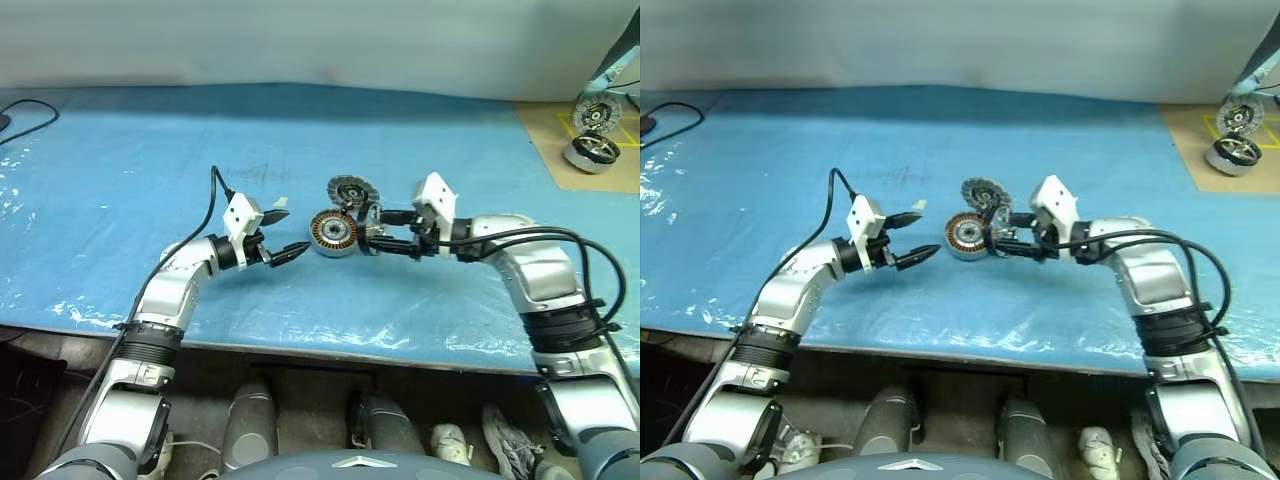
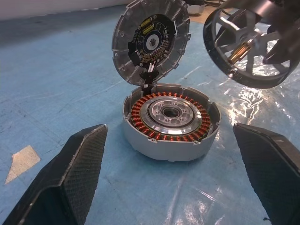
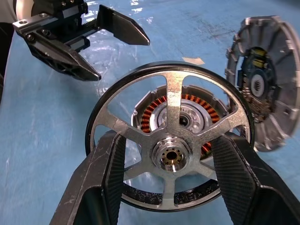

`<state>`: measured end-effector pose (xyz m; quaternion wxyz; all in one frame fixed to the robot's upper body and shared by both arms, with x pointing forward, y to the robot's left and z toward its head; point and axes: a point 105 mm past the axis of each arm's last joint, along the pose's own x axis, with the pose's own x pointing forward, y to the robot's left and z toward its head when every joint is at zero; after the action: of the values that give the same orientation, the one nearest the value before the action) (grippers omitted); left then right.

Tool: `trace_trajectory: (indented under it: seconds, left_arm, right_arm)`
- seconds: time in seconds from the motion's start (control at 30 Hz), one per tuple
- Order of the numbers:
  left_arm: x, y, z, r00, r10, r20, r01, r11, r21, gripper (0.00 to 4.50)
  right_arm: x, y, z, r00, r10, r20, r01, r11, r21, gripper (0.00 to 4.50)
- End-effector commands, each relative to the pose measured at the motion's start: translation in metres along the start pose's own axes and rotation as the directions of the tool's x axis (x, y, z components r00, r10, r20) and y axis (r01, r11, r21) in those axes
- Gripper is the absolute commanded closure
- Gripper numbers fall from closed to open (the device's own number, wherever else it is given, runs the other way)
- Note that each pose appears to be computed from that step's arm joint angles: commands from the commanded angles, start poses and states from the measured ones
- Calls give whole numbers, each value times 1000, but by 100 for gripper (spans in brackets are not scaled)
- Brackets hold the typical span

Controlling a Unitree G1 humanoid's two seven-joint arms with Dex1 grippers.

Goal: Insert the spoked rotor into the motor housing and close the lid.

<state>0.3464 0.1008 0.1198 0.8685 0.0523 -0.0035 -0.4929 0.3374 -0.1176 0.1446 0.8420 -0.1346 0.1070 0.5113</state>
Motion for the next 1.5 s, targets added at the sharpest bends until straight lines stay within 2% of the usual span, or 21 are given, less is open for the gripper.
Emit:
trace_trajectory:
  seconds: [0.03, 0.33, 0.47, 0.77, 1.0, 1.17, 1.37, 1.5]
  left_arm:
    - [-1, -1, 13, 999, -1, 40, 0, 1000, 27, 0]
    - [-2, -3, 12, 999, 1, 40, -2, 1000, 29, 0]
    - [-1, -5, 11, 999, 2, 41, -3, 1000, 26, 0]
    - [0, -3, 10, 999, 6, 37, -7, 1000, 22, 0]
    - [0, -7, 7, 999, 2, 38, -2, 1000, 20, 0]
    - [2, -10, 6, 999, -4, 42, 3, 1000, 21, 0]
    - [3, -13, 4, 999, -4, 42, 3, 1000, 21, 0]
    - [3, -13, 5, 999, -3, 45, 2, 1000, 21, 0]
  right_arm:
    - [8, -4, 18, 999, -15, 50, 17, 999, -41, 207]
    - [33, -8, 32, 997, 2, 75, 4, 996, -87, 207]
    - [41, -12, 23, 999, -1, 36, 5, 993, -118, 207]
    - [45, -12, 19, 999, 35, -23, -39, 975, -217, 207]
    - [40, -14, 39, 998, 58, -11, -59, 957, -286, 207]
    - [38, -20, 36, 998, 52, -46, -64, 948, -310, 207]
    - [41, -22, 18, 992, 49, -117, -84, 946, -313, 207]
    - [43, -23, 17, 992, 48, -120, -84, 944, -318, 207]
